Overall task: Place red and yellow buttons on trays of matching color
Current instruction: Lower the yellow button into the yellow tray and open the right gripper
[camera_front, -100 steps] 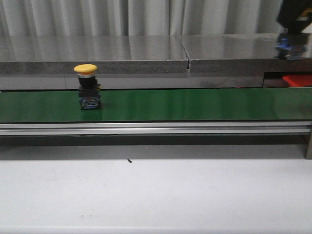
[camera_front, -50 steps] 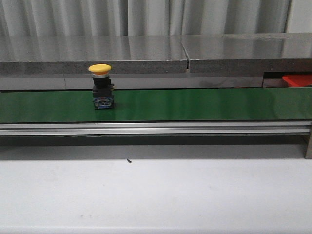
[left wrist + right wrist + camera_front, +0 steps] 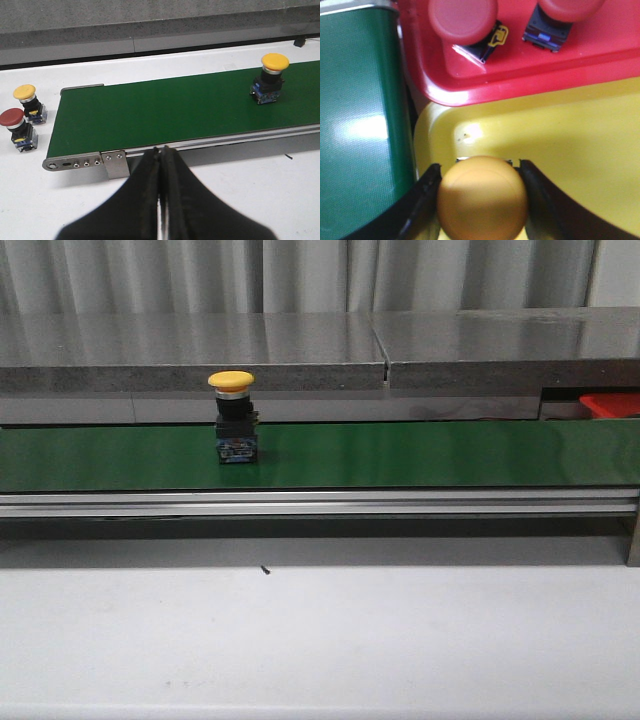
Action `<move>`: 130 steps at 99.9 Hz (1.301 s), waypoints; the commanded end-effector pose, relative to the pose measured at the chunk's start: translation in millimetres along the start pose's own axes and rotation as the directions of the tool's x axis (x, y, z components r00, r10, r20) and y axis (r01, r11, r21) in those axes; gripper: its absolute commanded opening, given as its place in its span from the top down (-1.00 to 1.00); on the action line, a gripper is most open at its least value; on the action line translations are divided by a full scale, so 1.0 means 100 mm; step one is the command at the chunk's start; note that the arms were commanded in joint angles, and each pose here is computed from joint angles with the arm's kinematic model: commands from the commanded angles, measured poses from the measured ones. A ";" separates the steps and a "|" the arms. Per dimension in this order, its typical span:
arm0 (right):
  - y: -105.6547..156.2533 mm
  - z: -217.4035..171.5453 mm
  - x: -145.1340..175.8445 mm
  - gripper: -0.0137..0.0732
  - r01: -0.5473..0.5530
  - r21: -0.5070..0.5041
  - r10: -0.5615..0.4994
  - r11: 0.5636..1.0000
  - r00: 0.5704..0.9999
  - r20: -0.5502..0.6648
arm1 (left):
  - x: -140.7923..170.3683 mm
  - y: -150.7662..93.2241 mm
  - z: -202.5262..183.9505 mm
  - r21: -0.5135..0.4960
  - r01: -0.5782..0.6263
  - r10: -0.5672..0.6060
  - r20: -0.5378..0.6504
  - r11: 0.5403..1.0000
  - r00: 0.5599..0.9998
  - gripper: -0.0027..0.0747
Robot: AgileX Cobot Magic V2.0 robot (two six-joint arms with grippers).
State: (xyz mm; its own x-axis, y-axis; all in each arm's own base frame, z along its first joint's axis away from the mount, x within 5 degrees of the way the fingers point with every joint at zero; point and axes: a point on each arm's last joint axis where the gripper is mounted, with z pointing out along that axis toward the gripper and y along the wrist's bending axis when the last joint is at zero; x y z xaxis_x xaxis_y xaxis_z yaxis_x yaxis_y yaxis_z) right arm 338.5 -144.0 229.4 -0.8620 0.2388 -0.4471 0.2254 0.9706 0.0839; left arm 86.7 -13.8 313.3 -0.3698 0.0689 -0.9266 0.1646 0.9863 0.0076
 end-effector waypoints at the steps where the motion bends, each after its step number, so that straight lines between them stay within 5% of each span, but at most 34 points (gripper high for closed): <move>1: -0.01 -0.13 -0.11 0.19 -0.005 0.013 0.003 1.000 0.996 0.084 | -0.14 0.00 -0.04 0.002 0.014 -0.014 0.090 1.000 0.996 0.98; 36: -0.04 0.02 -0.09 0.14 0.000 0.017 -0.001 1.000 0.999 0.050 | -0.14 0.00 -0.04 0.002 0.014 -0.014 0.090 1.000 0.996 0.98; 62: -0.06 -0.03 -0.09 -0.42 0.000 0.023 -0.002 1.000 0.999 0.051 | -0.14 0.00 -0.04 0.002 0.014 -0.014 0.090 1.000 0.996 0.98; 99: 0.01 -0.45 -0.15 -0.42 0.013 0.041 -0.019 0.999 0.986 0.164 | -0.14 0.00 -0.04 0.002 0.014 -0.014 0.090 1.000 0.996 0.98; 115: 0.25 -0.77 -0.17 -0.42 0.052 0.004 -0.051 0.999 0.970 0.238 | -0.14 0.00 -0.04 0.002 0.014 -0.014 0.090 1.000 0.996 0.98; 130: 0.75 -0.99 -0.15 -0.42 0.222 -0.041 -0.202 0.974 0.937 0.286 | -0.14 0.00 -0.04 0.002 0.014 -0.014 0.090 1.000 0.996 0.98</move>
State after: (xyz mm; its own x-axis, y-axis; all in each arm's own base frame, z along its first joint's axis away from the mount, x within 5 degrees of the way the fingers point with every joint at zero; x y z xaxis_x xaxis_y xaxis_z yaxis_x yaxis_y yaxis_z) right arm 327.4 -98.5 294.0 -0.7963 0.1034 -0.5960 0.0955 0.9944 0.0450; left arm 86.6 -13.9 313.2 -0.3712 0.0691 -0.9260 0.1649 0.9863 0.0075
